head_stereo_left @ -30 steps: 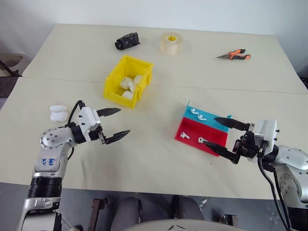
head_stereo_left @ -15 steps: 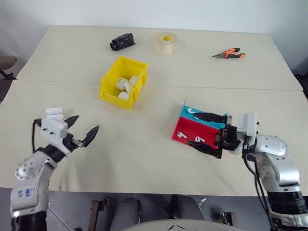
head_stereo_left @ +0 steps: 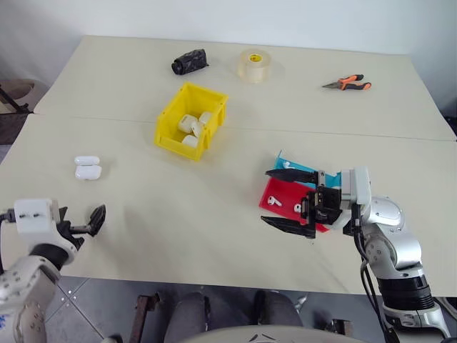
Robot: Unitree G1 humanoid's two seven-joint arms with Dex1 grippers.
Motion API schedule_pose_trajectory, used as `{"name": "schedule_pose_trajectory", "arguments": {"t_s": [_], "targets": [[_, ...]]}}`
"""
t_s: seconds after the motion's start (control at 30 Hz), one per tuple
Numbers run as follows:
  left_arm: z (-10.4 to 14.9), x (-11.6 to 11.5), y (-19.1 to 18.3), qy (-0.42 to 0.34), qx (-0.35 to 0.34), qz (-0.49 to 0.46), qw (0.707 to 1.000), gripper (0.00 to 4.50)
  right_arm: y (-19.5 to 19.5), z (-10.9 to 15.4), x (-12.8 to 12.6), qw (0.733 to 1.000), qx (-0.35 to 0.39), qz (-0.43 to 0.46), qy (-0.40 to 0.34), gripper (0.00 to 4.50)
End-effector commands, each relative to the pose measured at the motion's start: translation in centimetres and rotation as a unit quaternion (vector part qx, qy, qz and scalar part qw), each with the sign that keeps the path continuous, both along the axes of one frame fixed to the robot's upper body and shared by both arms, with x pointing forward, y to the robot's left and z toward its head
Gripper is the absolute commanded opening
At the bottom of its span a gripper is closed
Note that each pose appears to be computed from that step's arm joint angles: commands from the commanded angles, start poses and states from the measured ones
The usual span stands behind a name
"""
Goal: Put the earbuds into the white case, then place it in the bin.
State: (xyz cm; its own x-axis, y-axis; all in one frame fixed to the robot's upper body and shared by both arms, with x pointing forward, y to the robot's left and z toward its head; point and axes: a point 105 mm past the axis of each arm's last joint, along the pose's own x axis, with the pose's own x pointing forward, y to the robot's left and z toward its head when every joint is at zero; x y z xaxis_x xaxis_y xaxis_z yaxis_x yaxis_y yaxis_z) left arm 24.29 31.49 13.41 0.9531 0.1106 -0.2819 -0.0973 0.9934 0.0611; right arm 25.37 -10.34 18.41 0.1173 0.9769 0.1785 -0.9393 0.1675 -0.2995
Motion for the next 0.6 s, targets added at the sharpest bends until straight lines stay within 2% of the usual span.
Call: {"name": "schedule_pose_trajectory", "arguments": {"t_s": [0.03, 0.27, 0.4, 0.6], "targets": [[1.6, 1.2, 1.5, 0.033, 0.002, 0.013, 0.999, 4.48, 0.1, 0.5, 0.1, 1.0, 0.005, -0.001, -0.005, 4.5], [2.7, 4.1, 3.2, 0.187, -0.034, 0.025, 0.982, 4.48, 0.3, 1.1, 0.2, 1.0, 0.001, 0.001, -0.006, 4.5], [3.6, 6.0, 3.7, 0.212, -0.053, 0.036, 0.975, 4.48, 0.3, 1.2, -0.3, 1.0, 0.001, 0.0, -0.006, 4.5], [3.8, 7.7, 3.7, 0.23, -0.023, 0.022, 0.973, 4.48, 0.5, 0.7, -1.1, 1.0, 0.006, -0.005, 0.003, 4.5]]}}
